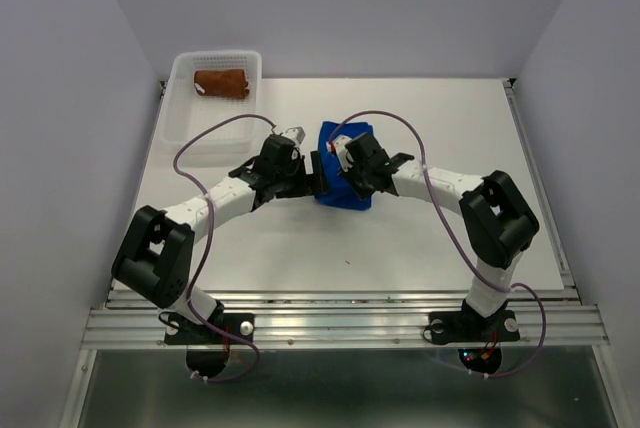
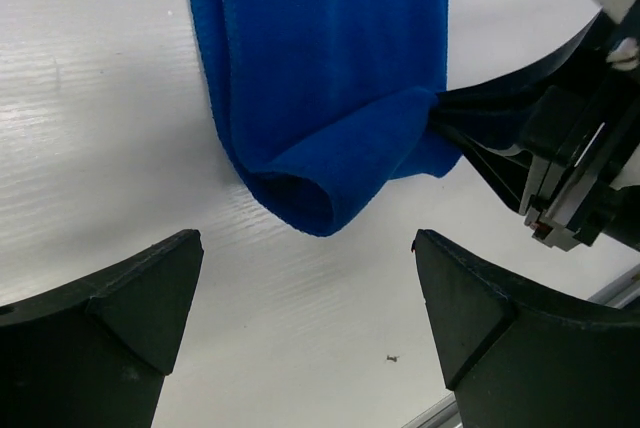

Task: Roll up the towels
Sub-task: Roll the towel

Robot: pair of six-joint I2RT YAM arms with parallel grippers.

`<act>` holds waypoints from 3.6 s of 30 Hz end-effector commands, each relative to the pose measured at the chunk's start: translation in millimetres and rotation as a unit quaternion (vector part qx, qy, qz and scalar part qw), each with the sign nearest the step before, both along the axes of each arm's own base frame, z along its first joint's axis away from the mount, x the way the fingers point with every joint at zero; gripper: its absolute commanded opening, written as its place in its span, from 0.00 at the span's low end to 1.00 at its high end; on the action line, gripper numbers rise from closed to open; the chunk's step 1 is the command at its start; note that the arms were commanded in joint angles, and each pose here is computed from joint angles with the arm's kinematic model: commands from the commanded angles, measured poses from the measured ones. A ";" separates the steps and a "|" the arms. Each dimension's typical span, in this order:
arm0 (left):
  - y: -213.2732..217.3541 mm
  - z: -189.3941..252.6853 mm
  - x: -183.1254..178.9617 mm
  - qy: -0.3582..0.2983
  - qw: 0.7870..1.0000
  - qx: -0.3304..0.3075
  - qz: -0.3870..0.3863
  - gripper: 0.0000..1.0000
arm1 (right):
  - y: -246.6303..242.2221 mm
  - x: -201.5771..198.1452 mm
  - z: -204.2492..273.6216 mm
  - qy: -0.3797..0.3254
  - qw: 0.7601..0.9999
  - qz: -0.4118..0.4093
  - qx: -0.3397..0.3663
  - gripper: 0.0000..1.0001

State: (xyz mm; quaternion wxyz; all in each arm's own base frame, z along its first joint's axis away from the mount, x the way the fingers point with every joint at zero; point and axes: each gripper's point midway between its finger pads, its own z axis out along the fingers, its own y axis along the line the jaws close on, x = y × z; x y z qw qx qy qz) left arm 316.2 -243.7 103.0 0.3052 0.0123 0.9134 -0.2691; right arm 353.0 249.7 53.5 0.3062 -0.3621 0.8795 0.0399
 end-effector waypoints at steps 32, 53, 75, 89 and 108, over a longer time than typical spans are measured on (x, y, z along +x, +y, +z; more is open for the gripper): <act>21.0 -71.3 44.9 0.048 0.983 0.161 0.072 0.94 | -74.0 39.8 48.1 -0.140 0.980 -0.132 -0.050 0.84; 18.6 -67.3 57.1 0.051 0.983 0.163 0.066 0.94 | 14.5 -15.6 25.2 -0.127 0.985 0.108 -0.043 0.71; 33.9 -66.7 79.2 0.038 0.982 0.167 0.077 0.94 | -7.4 7.7 -12.4 -0.161 0.978 0.058 -0.118 0.59; 35.8 -13.3 85.0 0.002 0.991 0.095 0.099 0.98 | 29.9 -33.6 13.2 -0.028 0.998 0.049 0.010 0.05; 31.9 26.2 43.5 -0.024 0.998 0.001 0.064 0.99 | 59.4 -43.2 45.9 0.285 0.917 -0.021 0.277 0.05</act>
